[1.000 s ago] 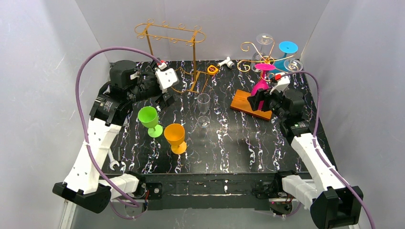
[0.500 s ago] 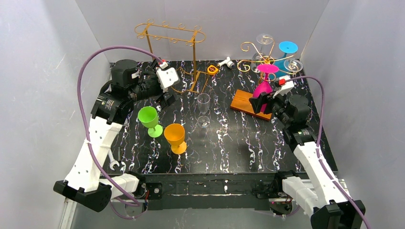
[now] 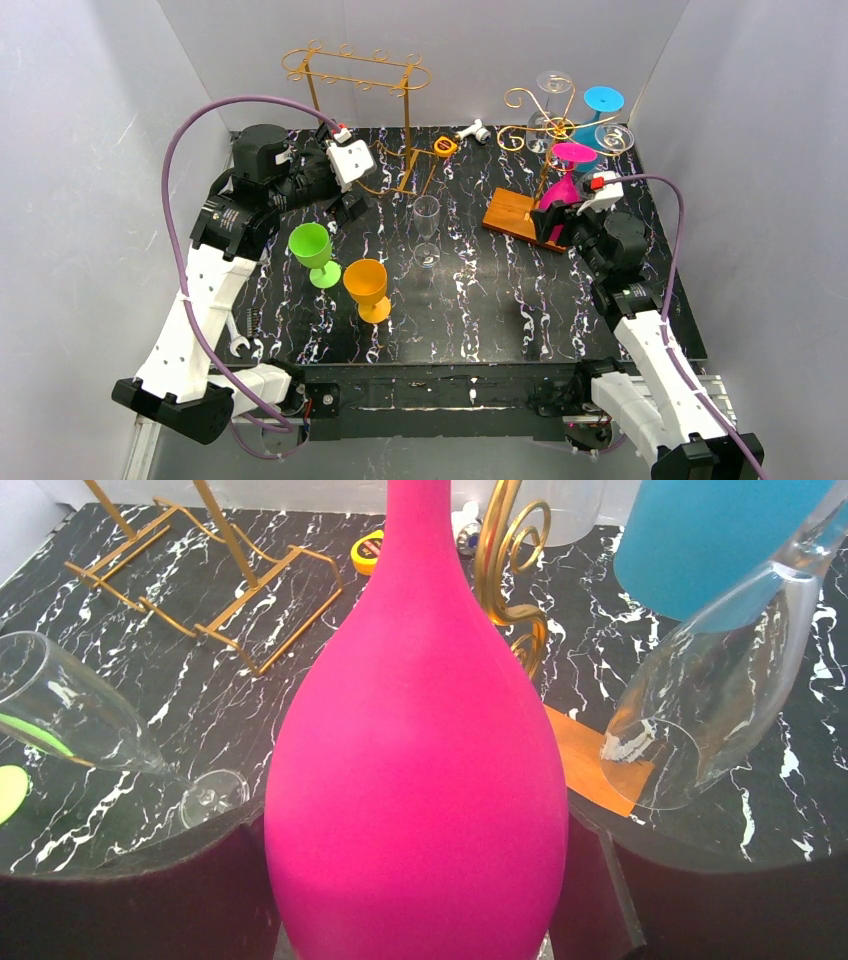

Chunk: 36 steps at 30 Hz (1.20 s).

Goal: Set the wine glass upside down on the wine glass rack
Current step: Turn the wine glass upside down at the wine rack.

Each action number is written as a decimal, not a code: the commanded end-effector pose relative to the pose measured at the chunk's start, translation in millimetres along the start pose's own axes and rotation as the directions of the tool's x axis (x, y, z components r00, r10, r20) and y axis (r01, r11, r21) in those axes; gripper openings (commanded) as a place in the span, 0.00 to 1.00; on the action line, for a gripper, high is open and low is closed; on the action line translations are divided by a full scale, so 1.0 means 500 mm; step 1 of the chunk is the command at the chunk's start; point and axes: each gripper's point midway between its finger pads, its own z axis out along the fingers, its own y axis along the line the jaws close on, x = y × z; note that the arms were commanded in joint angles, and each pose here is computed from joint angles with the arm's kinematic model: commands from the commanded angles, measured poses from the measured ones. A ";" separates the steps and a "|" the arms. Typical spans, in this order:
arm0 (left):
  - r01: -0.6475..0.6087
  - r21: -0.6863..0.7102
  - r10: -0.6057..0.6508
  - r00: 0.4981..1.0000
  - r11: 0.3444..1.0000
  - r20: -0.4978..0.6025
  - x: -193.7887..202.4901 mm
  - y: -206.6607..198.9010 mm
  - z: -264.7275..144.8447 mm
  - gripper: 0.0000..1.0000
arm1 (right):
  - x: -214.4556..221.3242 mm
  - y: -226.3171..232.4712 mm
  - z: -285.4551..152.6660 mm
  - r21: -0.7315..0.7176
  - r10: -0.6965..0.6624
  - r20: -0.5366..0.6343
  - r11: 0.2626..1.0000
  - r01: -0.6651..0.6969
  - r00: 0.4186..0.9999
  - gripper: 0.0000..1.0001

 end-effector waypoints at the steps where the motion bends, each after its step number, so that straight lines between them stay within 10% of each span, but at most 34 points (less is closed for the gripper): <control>1: -0.010 -0.020 0.010 1.000 1.000 0.012 -0.011 0.007 -0.007 0.98 | -0.044 -0.018 -0.001 0.057 0.022 0.098 0.998 -0.028 0.995 0.60; 12: 0.027 -0.013 -0.028 1.000 1.000 -0.009 0.004 0.006 0.006 0.98 | -0.017 -0.024 0.009 0.083 0.090 0.039 0.992 -0.093 0.995 0.92; 36: -0.067 0.129 0.054 0.994 0.989 0.099 -0.036 0.012 0.094 0.99 | -0.036 0.002 -0.057 0.061 0.133 -0.004 0.989 -0.132 0.991 1.00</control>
